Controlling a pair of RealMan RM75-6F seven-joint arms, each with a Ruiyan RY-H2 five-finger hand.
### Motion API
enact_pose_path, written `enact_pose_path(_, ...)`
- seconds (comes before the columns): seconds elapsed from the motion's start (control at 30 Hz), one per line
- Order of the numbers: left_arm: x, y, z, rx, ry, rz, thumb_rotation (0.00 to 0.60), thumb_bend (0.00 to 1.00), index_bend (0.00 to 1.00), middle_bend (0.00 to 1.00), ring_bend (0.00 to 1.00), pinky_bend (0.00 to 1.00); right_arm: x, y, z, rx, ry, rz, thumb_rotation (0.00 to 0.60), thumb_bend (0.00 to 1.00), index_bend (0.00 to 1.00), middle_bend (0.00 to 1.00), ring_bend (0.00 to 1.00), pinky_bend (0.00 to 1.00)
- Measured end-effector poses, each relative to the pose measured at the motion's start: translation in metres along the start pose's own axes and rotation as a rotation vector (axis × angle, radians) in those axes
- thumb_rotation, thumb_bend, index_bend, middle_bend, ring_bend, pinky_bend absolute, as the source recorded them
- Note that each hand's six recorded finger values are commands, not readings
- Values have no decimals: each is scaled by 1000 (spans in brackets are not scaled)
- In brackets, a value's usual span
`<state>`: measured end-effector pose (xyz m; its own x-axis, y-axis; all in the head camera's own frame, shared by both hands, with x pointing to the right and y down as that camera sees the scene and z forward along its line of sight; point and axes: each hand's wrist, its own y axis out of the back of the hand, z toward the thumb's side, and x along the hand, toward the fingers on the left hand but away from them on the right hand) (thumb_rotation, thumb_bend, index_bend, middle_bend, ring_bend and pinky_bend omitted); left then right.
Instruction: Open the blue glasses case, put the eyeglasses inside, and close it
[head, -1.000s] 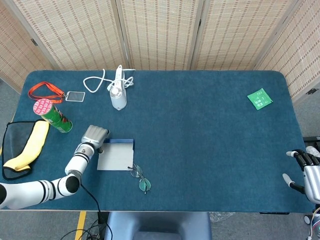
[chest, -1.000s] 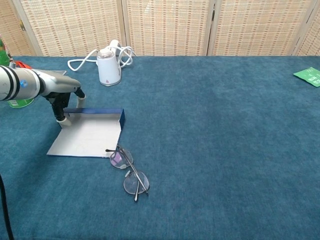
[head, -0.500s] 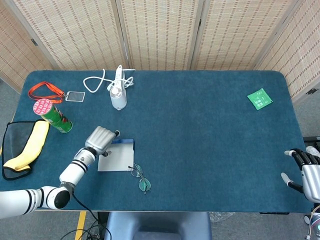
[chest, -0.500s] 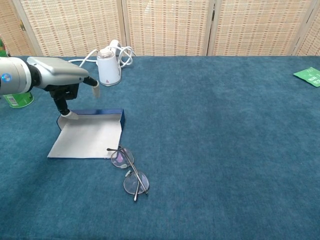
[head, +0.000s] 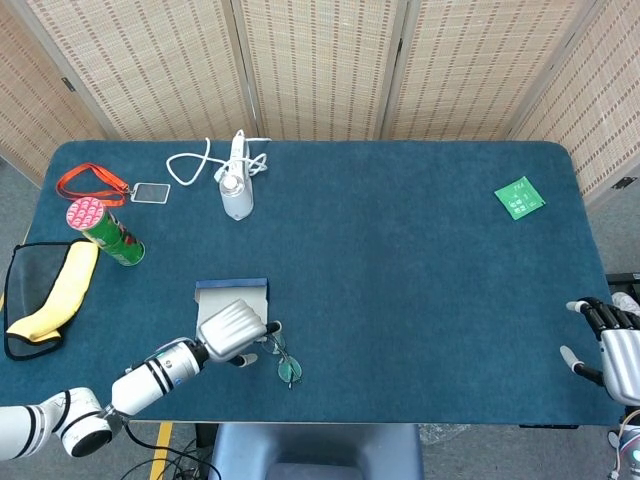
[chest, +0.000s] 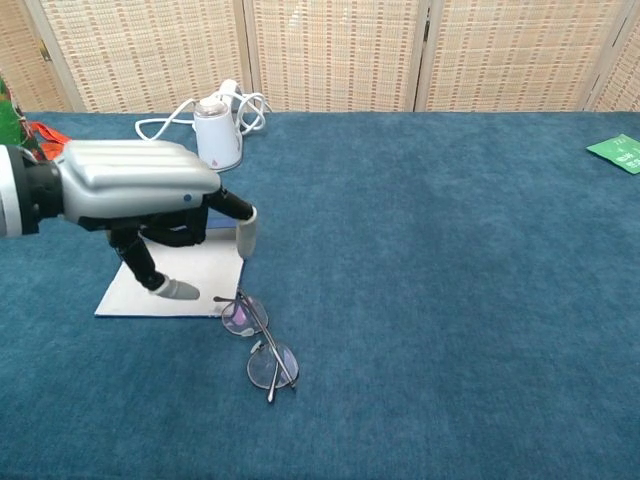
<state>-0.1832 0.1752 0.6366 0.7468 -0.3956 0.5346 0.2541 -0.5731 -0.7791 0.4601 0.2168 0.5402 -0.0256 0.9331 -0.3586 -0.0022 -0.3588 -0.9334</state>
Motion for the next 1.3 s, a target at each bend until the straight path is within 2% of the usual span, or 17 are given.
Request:
enact_pose_path(0.27,16,-24,20,-4,-63,8,600,284,403,977,904,960,0,0,0,1,-2,2,600,213,273,268,330,301)
enact_pose_path(0.53,35,-40,24,29,-66,11,600,283,402,978,904,960,1,0,-4,1,-13,3,600,214,273,268,332,302)
enact_pose_path(0.83,48,-57,21,72,-46,-19,600,283,414,977,904,960,1,-1,-6,1,-19,6,600,213,273,268,333,302)
enact_pose_path(1.07,52,-67,17,97,-23,-49,600,285,503,977,904,960,2,-1,-7,1,-21,5,600,213,273,268,335,302)
enact_pose_path(1.3,51,-67,17,94,-23,-53,600,380,556,977,904,960,3,-2,-6,0,-20,6,600,213,273,268,335,302)
